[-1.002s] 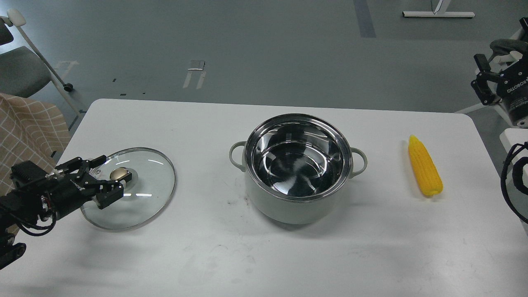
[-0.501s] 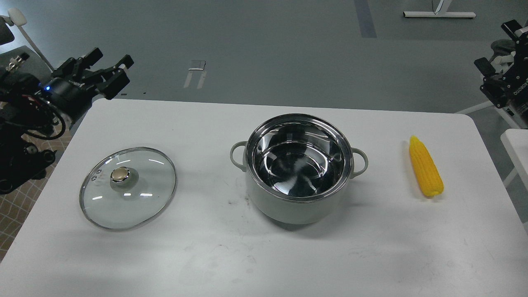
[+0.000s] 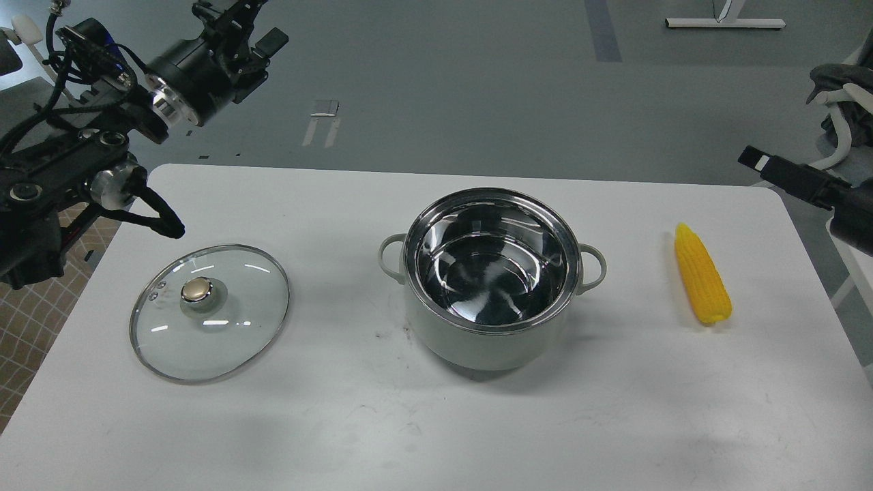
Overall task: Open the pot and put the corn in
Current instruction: 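Reach the right gripper to the yellow corn cob, then grasp the corn cob and lift it toward the pot, right gripper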
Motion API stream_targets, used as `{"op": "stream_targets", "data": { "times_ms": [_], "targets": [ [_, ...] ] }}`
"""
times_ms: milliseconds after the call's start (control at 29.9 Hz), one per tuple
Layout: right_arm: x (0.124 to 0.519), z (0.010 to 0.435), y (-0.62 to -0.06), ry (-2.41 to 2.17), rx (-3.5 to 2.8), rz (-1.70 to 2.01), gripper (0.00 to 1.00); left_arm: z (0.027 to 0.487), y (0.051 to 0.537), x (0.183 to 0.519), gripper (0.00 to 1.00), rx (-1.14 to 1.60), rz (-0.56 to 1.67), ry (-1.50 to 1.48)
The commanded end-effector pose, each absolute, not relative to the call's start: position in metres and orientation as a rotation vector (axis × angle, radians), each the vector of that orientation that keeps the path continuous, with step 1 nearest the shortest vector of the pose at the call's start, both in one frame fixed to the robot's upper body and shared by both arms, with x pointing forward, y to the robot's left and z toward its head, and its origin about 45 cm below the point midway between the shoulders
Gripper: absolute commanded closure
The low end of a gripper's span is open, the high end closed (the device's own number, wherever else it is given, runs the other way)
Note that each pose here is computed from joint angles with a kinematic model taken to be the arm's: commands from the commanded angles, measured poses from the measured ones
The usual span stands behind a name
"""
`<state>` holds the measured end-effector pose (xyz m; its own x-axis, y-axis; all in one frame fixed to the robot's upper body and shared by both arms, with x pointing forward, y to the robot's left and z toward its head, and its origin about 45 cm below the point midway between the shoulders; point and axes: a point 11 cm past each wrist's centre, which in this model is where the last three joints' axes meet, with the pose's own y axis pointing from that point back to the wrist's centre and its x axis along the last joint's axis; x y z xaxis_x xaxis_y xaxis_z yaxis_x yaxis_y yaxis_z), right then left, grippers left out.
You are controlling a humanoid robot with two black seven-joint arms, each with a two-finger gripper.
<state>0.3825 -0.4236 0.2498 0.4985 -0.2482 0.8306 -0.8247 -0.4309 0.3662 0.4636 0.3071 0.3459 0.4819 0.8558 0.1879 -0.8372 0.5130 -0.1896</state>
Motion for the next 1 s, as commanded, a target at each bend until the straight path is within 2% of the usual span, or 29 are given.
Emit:
{"op": "stream_targets", "data": {
  "times_ms": [0, 368, 668, 902, 969],
  "targets": [
    [0.375, 0.218, -0.435, -0.756, 1.826, 0.898, 0.00, 0.350, 0.302, 0.464, 0.05, -0.154, 1.021, -0.224],
    [0.375, 0.155, -0.433, -0.684, 1.778, 0.791, 0.00, 0.349, 0.296, 0.463, 0.05, -0.160, 1.006, -0.220],
    [0.381, 0.127, -0.419, -0.650, 1.760, 0.779, 0.01, 0.351, 0.292, 0.461, 0.05, -0.168, 0.992, -0.222],
    [0.379, 0.107, -0.402, -0.616, 1.781, 0.752, 0.14, 0.351, 0.291, 0.461, 0.05, -0.168, 0.991, -0.220],
    [0.377, 0.103, -0.400, -0.601, 1.783, 0.747, 0.31, 0.352, 0.291, 0.461, 0.05, -0.170, 0.991, -0.222]
  ]
}}
